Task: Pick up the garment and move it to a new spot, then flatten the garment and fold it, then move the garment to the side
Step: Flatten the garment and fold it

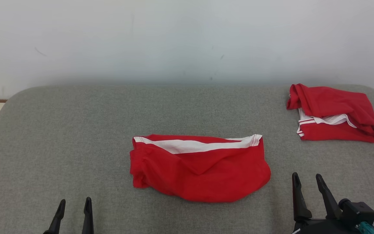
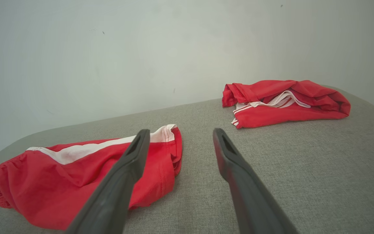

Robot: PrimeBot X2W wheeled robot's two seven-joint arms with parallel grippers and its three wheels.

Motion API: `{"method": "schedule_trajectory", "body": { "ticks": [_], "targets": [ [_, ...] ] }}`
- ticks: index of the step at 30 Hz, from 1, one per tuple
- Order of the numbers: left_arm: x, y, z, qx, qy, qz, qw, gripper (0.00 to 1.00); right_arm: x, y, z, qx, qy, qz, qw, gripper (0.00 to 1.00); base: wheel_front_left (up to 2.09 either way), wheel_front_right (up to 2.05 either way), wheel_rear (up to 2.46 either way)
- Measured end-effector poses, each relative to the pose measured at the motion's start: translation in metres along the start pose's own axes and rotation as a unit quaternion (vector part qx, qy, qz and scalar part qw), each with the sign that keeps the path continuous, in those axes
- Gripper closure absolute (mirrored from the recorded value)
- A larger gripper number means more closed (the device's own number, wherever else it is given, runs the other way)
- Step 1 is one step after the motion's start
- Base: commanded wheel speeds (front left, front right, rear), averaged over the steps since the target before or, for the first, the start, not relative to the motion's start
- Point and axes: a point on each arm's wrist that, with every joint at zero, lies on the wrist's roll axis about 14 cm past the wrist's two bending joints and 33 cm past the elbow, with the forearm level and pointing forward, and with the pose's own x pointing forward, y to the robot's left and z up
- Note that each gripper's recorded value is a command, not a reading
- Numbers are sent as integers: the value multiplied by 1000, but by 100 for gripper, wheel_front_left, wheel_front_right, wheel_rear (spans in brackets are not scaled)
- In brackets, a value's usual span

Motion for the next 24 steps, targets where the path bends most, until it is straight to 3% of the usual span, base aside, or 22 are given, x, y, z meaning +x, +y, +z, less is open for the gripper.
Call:
{"method": "schedule_trajectory", "body": {
  "ticks": [7, 18, 24],
  "targets": [
    [-1, 1, -1, 0, 1, 2, 1000, 0, 7, 1, -15, 8, 28, 4, 1000, 0, 0, 0, 0],
    [2, -2, -3, -3, 5, -2, 1000, 0, 65, 5, -32, -24, 82, 36, 996, 0, 0, 0, 0],
    [2, 2, -7, -4, 11, 4, 1000, 0, 90, -4, -60, -39, 143, 31, 988, 0, 0, 0, 0]
  ]
}}
